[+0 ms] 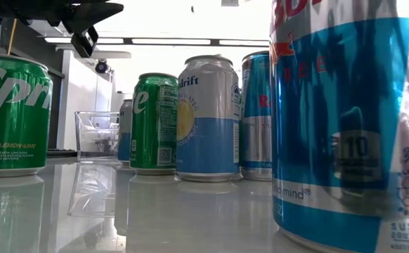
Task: Sort soda cans
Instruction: Put the blue soda can into the bottom right transparent bin
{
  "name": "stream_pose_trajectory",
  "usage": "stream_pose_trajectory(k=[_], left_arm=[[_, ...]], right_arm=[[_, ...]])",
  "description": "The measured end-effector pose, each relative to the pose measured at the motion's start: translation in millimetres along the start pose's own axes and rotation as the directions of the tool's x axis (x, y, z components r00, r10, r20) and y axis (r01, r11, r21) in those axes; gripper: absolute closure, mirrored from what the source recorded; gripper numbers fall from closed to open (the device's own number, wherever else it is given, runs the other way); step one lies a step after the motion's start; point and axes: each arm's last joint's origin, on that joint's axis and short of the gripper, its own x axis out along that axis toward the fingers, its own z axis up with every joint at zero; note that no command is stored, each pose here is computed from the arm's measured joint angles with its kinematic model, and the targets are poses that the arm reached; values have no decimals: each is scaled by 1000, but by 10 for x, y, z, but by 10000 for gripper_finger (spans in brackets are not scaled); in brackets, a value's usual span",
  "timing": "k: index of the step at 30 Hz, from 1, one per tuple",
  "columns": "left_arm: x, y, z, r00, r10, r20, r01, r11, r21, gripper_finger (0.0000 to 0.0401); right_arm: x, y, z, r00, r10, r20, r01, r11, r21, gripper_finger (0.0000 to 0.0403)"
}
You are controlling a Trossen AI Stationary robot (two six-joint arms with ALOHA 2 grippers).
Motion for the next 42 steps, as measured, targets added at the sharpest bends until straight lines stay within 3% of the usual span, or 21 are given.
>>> stream_pose_trajectory(k=[12, 20, 29, 35, 42], left_arm=[[-1, 17, -43, 999, 16, -43, -15, 1000, 27, 336], [-1, 20, -50, 999, 19, -49, -18, 999, 30, 336], [-2, 20, -49, 999, 21, -48, -19, 999, 29, 336], [-2, 24, -47, 999, 35, -42, -34, 999, 28, 336], [-2, 24, -47, 999, 36, -42, -35, 999, 18, 336]], right_arm=[[76, 77, -13, 999, 40, 18, -41, 998, 52, 77], [42, 61, 0, 998, 25, 54, -14, 982, -187, 77], [32, 55, -20, 999, 31, 7, -26, 908, -417, 77], [33, 57, -8, 999, 36, 9, -27, 872, -489, 77], [2, 70, -80, 999, 28, 19, -9, 757, -653, 77]])
